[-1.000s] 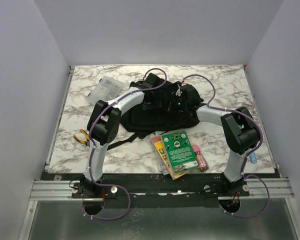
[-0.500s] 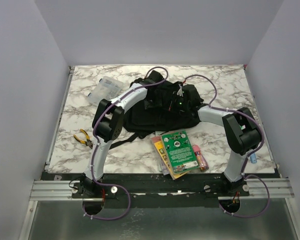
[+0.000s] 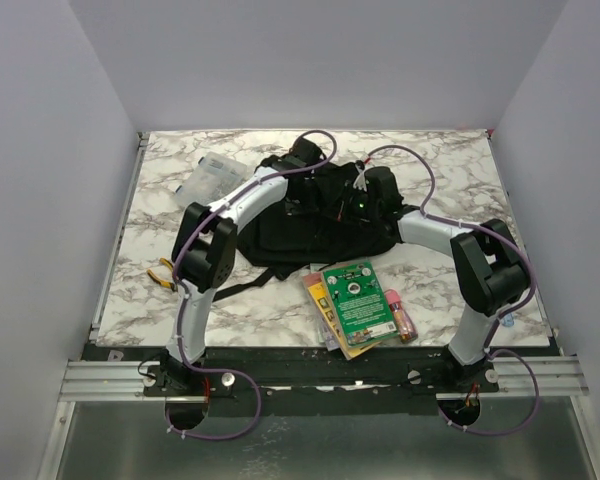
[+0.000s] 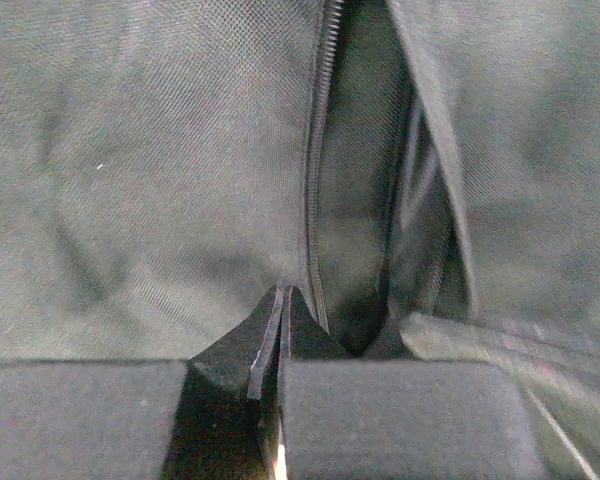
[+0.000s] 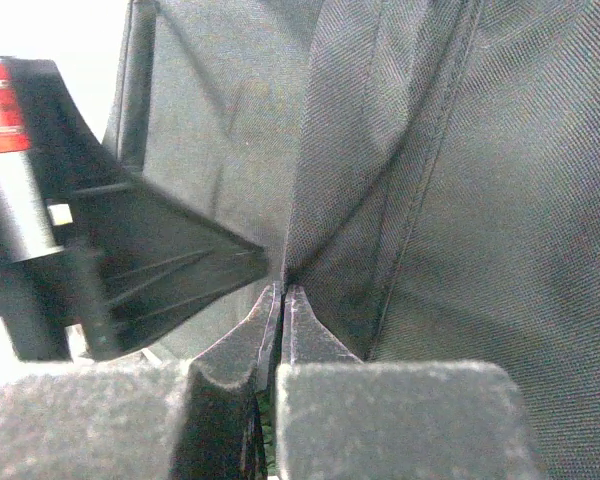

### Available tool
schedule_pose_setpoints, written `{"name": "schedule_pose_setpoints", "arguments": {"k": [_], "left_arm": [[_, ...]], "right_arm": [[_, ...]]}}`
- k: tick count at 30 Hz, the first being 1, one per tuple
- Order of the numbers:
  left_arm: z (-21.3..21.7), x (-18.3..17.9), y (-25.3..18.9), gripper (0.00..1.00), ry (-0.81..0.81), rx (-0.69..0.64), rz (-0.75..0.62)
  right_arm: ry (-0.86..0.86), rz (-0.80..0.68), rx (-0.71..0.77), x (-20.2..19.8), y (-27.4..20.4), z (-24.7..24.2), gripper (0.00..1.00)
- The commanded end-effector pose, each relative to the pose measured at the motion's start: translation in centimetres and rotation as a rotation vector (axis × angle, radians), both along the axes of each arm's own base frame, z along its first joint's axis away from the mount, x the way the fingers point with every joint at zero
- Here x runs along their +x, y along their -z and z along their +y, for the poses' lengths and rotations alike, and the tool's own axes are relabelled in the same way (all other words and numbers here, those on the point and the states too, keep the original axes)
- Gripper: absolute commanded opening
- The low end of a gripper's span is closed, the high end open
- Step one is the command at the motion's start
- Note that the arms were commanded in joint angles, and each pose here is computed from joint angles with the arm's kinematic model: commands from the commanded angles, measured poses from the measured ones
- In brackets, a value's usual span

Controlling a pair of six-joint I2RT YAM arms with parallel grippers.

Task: Pack the student bag
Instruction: Adjust the student bag at the center of the board.

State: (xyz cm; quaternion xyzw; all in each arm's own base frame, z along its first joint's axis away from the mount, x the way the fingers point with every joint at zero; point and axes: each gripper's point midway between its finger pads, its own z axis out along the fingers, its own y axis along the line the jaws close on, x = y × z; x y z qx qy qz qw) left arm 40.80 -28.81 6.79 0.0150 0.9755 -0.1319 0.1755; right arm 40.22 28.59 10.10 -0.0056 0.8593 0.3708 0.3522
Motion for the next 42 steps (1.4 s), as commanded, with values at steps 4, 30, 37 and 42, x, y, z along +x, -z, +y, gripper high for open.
{"name": "schedule_pose_setpoints", "arguments": {"k": [4, 30, 37, 42], "left_arm": [[0.3, -0.3, -9.7, 0.00, 0.066, -0.117, -0.243], [3.5, -11.5, -17.4, 0.57, 0.221, -0.361, -0.318], [4.5, -12.6, -17.6, 0.68, 0.245, -0.351, -0.343], [4.0, -13.5, -18.0, 0.70, 0.271, -0.392, -0.328]], "right_arm": [[-0.068, 0.024, -0.070, 0.2, 1.5, 0.7, 0.01], [0.086, -0.005, -0.477, 2.0, -2.1, -1.3, 0.53], [0.023, 0.021, -0.237, 3.2, -2.2, 5.4, 0.57], [0.128, 0.062, -0.284, 5.2, 0.0, 4.9, 0.62]]}}
